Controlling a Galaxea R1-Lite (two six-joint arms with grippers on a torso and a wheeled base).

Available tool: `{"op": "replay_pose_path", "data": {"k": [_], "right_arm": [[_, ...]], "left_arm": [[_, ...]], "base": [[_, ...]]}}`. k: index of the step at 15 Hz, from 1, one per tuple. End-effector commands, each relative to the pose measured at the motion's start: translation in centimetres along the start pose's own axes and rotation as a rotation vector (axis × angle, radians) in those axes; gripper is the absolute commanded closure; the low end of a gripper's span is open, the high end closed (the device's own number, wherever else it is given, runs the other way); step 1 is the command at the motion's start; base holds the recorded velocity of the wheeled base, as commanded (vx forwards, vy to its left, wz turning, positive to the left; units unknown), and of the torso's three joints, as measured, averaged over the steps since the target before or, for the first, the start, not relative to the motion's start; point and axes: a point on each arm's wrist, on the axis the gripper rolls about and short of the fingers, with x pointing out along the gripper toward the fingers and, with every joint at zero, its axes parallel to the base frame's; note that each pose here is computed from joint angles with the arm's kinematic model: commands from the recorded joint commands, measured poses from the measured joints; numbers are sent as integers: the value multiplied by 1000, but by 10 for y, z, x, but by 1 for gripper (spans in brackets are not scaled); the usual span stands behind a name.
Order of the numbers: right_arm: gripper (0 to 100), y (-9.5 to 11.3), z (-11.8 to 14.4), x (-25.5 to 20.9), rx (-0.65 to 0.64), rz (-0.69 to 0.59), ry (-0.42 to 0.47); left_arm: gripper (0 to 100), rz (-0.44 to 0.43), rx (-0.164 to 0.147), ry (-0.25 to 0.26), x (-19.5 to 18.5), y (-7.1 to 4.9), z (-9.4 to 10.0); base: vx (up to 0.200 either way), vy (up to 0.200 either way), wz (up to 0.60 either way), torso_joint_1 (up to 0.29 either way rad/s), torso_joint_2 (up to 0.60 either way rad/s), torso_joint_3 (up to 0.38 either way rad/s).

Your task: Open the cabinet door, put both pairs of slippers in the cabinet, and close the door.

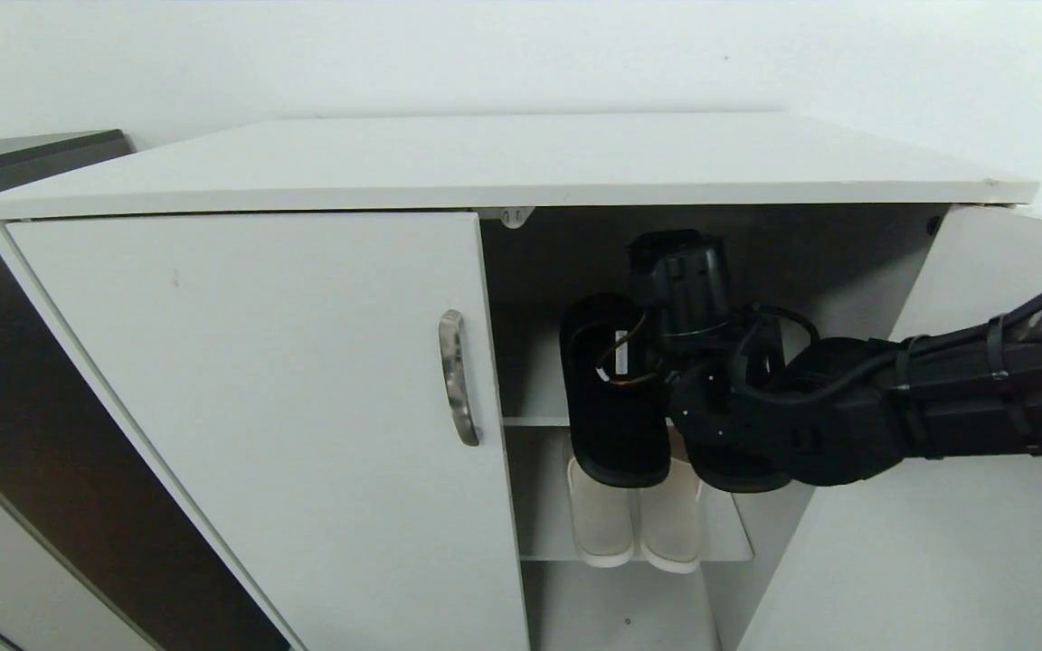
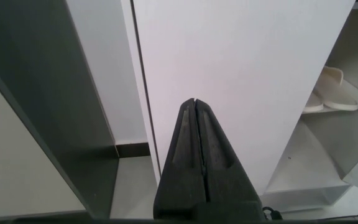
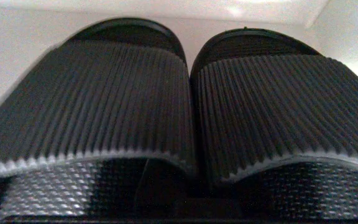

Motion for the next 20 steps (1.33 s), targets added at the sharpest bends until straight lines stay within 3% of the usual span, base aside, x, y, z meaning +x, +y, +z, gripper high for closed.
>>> {"op": "replay_pose_path", "data": {"k": [1,15,16,20], "right_arm": [[100,4,4,15,-1,-8,8],[100,9,-3,40,6,-30,29],[0,10,-4,40,6,-30,30],[0,8,-7,36,-6,-28,41]], "left_arm": [[100,0,-1,0,0,0,0],[100,0,-1,0,0,0,0],[100,0,-1,0,0,0,0],[100,0,-1,0,0,0,0]], "base": [[0,0,0,0,0,0],[0,0,0,0,0,0],[0,0,0,0,0,0],[0,0,0,0,0,0]]}}
